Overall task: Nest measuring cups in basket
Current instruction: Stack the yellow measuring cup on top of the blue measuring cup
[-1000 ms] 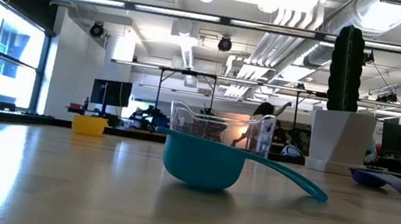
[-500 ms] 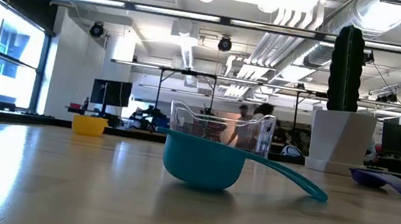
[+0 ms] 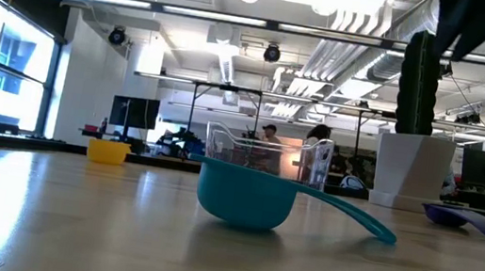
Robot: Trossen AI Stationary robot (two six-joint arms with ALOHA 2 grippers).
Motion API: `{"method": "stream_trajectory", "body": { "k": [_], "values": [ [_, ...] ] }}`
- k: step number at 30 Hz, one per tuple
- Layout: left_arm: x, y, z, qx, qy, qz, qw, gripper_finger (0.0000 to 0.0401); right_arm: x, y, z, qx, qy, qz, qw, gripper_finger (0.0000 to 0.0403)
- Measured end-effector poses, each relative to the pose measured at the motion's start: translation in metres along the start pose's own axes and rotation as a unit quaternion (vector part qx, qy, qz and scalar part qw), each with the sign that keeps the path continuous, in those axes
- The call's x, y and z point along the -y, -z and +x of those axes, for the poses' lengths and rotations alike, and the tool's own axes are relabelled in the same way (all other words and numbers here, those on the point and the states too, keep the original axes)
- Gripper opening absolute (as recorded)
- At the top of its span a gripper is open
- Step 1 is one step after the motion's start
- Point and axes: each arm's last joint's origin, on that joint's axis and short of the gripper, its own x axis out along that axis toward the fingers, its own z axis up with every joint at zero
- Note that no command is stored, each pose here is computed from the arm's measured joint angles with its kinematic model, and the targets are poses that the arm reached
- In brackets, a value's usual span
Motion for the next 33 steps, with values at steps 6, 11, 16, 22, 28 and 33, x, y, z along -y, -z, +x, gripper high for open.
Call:
{"method": "stream_trajectory", "body": {
  "k": [6, 11, 16, 22, 28, 33],
  "values": [
    [0.005, -0.012, 0.024, -0.046, -0.037, -0.061, 0.996, 0.0136, 0.014, -0.035, -0.002, 0.016, -0.021, -0.026, 0.999, 0.0113],
    [0.001, -0.024, 0.046, -0.091, -0.061, -0.082, 0.991, 0.0136, 0.027, -0.062, -0.002, 0.023, -0.028, -0.050, 0.998, 0.0113],
    [-0.006, -0.034, 0.068, -0.128, -0.088, -0.107, 0.982, 0.0136, 0.038, -0.083, 0.001, 0.032, -0.027, -0.076, 0.996, 0.0113],
    [-0.008, -0.043, 0.096, -0.179, -0.110, -0.117, 0.971, 0.0136, 0.045, -0.099, 0.006, 0.037, -0.012, -0.107, 0.994, 0.0113],
    [-0.012, -0.050, 0.128, -0.232, -0.125, -0.106, 0.959, 0.0136, 0.048, -0.108, 0.011, 0.038, -0.003, -0.120, 0.992, 0.0113],
    [-0.017, -0.056, 0.154, -0.259, -0.114, -0.107, 0.953, 0.0136, 0.048, -0.111, 0.012, 0.040, -0.005, -0.133, 0.990, 0.0113]
  ]
}}
